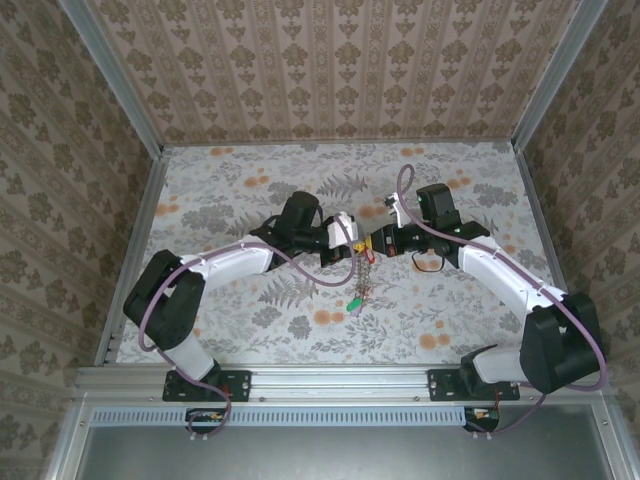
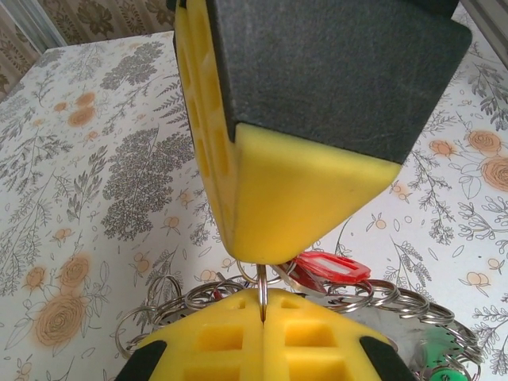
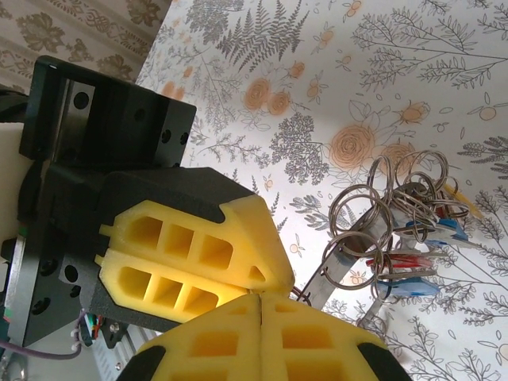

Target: Put the keys on the keyring

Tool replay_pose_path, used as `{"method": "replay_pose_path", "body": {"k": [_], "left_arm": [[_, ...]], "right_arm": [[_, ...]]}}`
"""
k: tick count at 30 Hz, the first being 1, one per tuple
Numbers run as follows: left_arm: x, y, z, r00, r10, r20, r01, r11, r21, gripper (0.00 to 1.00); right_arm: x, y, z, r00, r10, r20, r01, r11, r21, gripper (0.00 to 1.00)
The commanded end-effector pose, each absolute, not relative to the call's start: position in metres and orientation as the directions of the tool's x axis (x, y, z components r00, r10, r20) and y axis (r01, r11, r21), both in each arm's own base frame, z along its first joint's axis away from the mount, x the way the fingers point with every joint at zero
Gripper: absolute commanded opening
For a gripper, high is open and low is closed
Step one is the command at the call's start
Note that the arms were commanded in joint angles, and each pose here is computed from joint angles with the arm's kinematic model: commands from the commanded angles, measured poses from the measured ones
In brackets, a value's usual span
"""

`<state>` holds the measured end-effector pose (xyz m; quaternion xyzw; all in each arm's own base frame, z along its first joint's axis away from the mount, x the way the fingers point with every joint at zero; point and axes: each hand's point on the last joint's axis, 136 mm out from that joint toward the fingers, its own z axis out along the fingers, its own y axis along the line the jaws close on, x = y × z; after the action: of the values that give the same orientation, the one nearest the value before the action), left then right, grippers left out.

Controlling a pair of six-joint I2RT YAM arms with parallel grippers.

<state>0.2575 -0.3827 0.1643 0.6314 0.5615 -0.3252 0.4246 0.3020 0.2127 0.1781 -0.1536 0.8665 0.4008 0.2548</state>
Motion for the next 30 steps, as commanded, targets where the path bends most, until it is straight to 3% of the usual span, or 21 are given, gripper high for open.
{"method": "replay_pose_path", "body": {"k": [1, 18, 30], "left_arm": [[0.262, -0.388, 0.166, 0.175, 0.447, -0.877, 0.982, -0.018, 0.187, 0.00], [0.253, -0.387, 0.175, 0.207, 0.435, -0.877, 0.976, -0.033, 0.214, 0.00], [0.254, -0.389, 0.173, 0.204, 0.440, -0.874, 0.977, -0.038, 0.209, 0.00]], "right_arm": [[0.297, 0.216, 0.196, -0.793, -0.087, -0.603, -0.521, 0.610, 0.597, 0.00], [0.307, 0.179, 0.161, -0.821, -0.081, -0.565, -0.397, 0.792, 0.463, 0.00], [0.295, 0.211, 0.199, -0.773, -0.095, -0.627, -0.531, 0.637, 0.559, 0.00]]}}
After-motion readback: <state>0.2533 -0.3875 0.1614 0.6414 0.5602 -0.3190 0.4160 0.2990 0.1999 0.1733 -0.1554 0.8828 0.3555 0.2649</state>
